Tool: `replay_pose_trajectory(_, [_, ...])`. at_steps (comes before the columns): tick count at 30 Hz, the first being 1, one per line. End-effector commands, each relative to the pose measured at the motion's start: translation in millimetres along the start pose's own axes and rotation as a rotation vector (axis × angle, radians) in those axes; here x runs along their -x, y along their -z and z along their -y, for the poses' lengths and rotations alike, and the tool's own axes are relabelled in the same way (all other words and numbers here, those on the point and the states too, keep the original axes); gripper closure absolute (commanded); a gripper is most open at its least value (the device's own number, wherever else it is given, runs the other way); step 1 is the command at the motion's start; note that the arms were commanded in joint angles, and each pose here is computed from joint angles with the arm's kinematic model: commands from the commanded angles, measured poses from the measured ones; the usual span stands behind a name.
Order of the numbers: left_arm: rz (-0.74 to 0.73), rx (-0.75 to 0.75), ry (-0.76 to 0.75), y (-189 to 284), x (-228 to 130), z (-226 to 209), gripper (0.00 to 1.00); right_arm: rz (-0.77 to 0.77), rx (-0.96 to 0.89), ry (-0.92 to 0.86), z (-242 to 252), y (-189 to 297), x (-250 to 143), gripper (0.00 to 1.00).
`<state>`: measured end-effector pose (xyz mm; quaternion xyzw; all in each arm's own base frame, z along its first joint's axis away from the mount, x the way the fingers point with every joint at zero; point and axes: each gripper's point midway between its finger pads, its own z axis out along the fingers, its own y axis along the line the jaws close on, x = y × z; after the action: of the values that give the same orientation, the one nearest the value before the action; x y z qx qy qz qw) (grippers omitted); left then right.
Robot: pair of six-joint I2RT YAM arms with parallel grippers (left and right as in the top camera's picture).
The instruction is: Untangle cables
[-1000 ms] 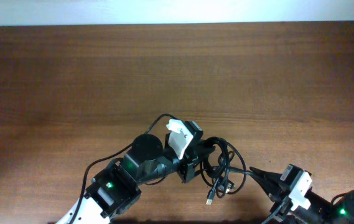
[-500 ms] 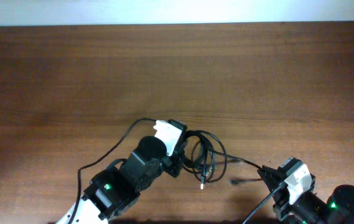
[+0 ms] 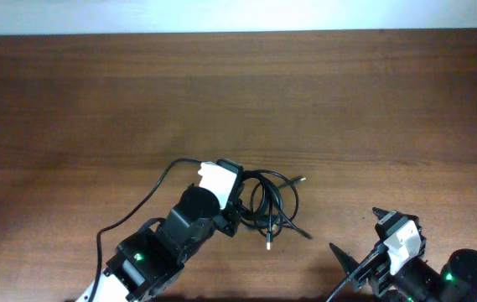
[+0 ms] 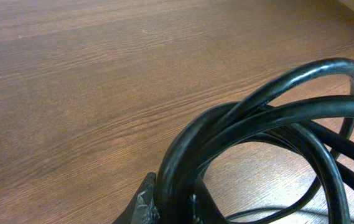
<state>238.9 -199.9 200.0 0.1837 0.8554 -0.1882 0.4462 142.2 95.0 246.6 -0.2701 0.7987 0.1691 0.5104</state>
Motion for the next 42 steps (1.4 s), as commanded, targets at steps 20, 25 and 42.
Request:
replay_pose_trajectory(20, [0.156,-0.388,-0.265,22.4,36.1,71.4,1.00,0.079,0.119,-0.427,-17.4,5.7,23.4,0.01])
replay_pose_trajectory(25, [0.184,-0.419,-0.338,25.6,38.2,78.0,1.00,0.105,0.149,-0.462,-20.4,7.0,31.5,0.01])
replay_pose_trajectory(42, [0.165,-0.072,-0.403,3.9,31.1,60.3,1.00,0.029,0.185,-0.592,-12.1,-14.1,33.8,0.02])
